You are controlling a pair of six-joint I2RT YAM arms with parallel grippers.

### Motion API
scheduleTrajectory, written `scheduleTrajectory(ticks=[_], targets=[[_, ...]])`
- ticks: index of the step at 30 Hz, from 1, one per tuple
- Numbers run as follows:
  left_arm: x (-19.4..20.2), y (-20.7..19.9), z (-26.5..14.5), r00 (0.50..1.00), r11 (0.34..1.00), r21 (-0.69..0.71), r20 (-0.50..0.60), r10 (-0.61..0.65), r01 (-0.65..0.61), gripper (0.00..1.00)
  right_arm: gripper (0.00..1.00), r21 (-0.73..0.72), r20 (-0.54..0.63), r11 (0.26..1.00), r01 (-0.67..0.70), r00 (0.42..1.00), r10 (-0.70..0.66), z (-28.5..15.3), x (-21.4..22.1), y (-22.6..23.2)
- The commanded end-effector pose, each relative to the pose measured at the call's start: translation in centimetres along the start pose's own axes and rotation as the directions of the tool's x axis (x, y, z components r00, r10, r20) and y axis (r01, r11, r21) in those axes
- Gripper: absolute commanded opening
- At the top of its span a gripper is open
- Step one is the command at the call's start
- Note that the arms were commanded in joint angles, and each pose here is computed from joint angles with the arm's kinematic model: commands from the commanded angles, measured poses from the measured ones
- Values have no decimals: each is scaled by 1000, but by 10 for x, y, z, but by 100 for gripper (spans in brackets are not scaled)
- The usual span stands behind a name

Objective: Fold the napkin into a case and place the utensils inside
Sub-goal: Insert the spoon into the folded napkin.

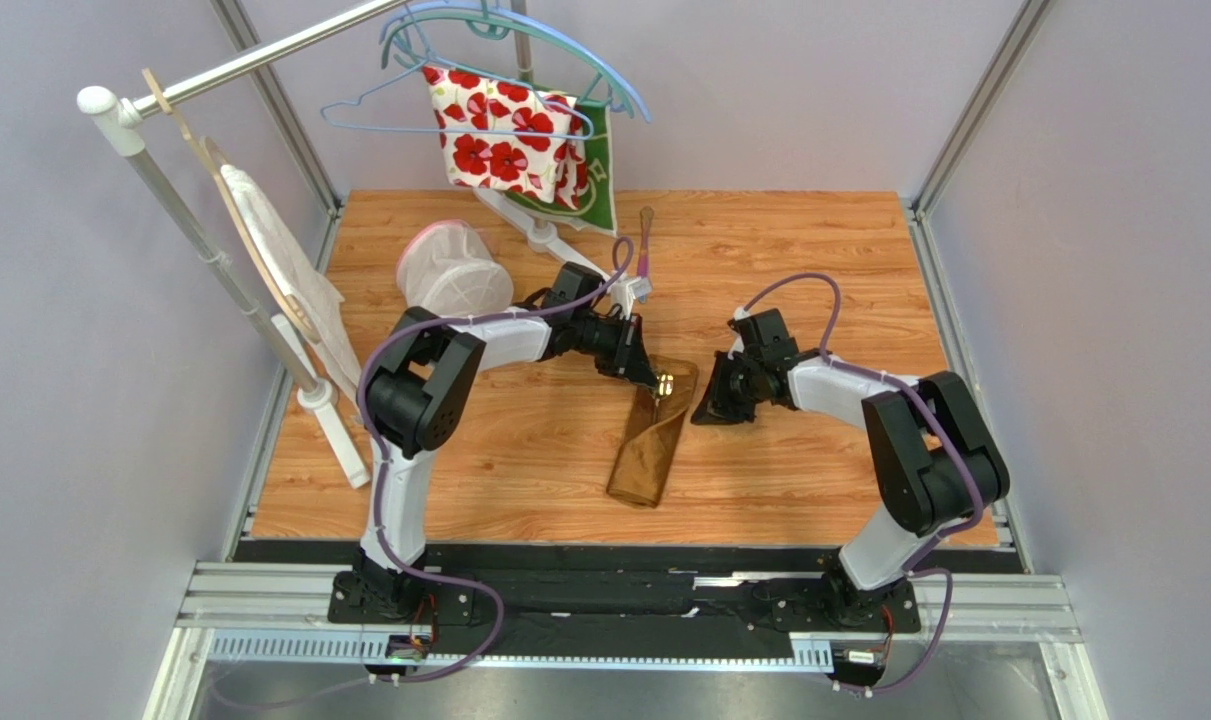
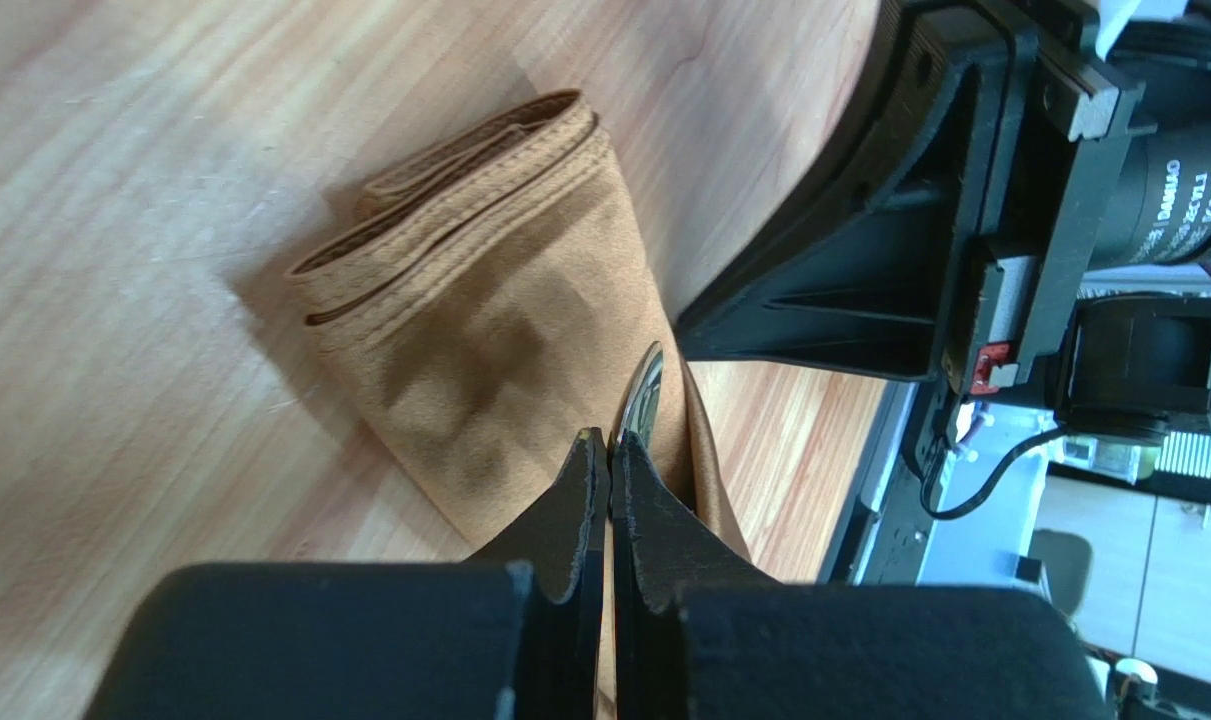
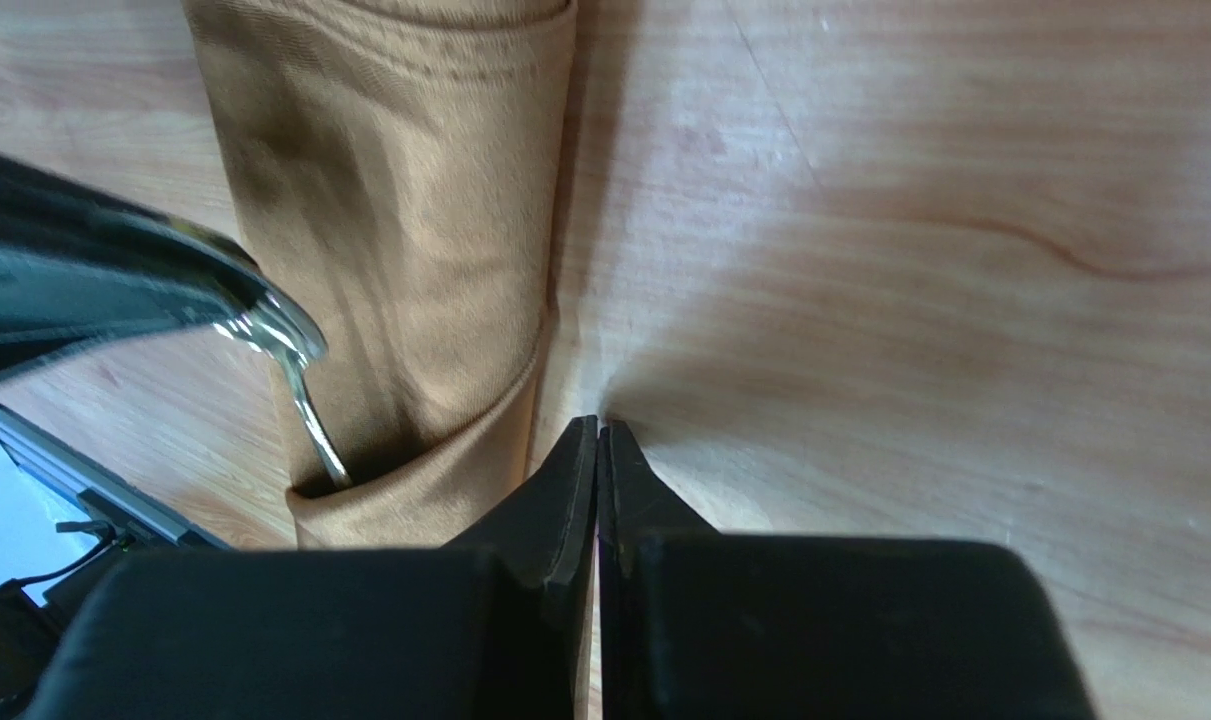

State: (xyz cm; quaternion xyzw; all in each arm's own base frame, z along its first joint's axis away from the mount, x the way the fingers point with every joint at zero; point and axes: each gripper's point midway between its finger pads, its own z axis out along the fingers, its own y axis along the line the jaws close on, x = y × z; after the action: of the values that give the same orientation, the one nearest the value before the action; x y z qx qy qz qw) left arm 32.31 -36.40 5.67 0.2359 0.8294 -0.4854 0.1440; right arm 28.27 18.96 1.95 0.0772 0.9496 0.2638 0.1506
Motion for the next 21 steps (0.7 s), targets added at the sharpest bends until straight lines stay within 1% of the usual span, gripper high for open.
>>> scheduleTrajectory(ticks=[1, 6, 7, 10, 16, 21], targets=[[-9, -13, 5, 999, 998, 51, 8, 33, -34, 0, 1, -58, 38, 997, 54, 998, -52, 8, -21, 18], [-8, -16, 9, 1000, 998, 52, 2, 30, -31, 0, 0, -81, 17, 995, 55, 998, -54, 16, -22, 23], [-12, -17, 9, 999, 997, 57, 21, 47, -48, 0, 0, -84, 13, 995, 54, 999, -53, 17, -22, 25], [-14, -21, 13, 999, 997, 60, 30, 44, -46, 0, 0, -90, 11, 994, 55, 998, -54, 19, -21, 29], [-10, -21, 20, 999, 997, 71, 33, 9, -11, 0, 0, -89, -1, 995, 53, 999, -53, 20, -14, 28], [-2, -17, 22, 1000, 998, 59, 22, -2, 1, 0, 0, -83, 11, 995, 60, 998, -59, 15, -16, 29]])
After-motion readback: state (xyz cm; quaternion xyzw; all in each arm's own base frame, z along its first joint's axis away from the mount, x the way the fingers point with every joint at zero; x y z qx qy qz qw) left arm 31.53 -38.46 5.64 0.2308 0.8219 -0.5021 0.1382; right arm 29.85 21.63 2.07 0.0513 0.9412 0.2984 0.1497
